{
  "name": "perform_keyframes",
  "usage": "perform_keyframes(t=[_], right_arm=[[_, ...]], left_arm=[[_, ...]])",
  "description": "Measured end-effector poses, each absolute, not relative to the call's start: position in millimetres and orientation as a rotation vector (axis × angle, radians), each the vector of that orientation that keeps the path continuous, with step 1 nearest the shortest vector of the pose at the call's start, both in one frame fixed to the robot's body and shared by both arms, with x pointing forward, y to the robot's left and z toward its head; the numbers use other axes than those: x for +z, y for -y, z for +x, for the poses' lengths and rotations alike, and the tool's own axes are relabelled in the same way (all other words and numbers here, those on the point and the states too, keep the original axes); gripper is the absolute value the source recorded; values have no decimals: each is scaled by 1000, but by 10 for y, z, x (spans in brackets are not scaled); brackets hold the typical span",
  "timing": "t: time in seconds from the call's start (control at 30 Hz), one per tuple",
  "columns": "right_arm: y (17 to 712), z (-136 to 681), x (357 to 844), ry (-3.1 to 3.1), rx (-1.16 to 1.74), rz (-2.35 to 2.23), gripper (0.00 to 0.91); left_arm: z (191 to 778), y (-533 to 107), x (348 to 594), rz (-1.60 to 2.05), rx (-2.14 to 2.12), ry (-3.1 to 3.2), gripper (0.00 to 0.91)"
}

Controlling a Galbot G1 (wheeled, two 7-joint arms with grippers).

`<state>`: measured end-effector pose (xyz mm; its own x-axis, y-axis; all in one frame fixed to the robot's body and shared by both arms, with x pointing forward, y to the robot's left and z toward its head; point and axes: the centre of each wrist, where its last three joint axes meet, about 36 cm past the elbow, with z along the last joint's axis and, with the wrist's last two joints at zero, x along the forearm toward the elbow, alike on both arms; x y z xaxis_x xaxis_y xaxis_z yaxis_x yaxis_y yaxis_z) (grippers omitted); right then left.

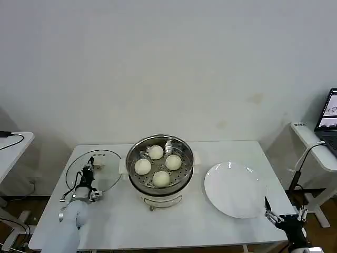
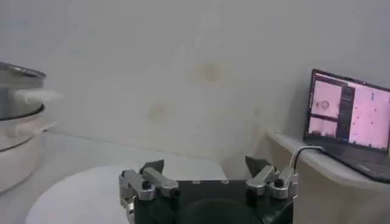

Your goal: Take steamed baozi put them in steamer then cover it.

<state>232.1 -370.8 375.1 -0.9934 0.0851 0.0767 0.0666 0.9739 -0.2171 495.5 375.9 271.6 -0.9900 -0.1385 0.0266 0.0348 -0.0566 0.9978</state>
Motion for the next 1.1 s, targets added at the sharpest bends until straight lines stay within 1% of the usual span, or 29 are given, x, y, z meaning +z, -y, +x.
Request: perform_keyframes(t=[0.13, 0.27, 0.53, 0.7, 0.8, 0.9, 1.1], right_arm=[[3657, 2334, 3760, 3045, 328, -101, 907], [3629, 2354, 3765, 3051, 332, -87, 907], [3579, 2403, 3731, 3051, 343, -72, 907], [3552, 2429, 3702, 3052, 357, -86, 907], [3541, 2437, 3704, 3048, 366, -103, 907], [3519, 2438, 3713, 3043, 376, -130, 907], [3478, 2458, 3693, 3028, 390, -177, 907]], left_arm=[[4824, -3763, 2874, 169, -2214, 2085, 0], [4684, -3791, 3090, 219, -2213, 2095, 0], [4449, -3824, 3718, 313, -2220, 2129, 0], [4367, -3727, 4125, 342, -2227, 2171, 0], [4328, -3622, 4330, 345, -2245, 2188, 0], [4287, -3494, 4501, 340, -2260, 2203, 0], [4215, -3123, 4715, 295, -2225, 2252, 0]])
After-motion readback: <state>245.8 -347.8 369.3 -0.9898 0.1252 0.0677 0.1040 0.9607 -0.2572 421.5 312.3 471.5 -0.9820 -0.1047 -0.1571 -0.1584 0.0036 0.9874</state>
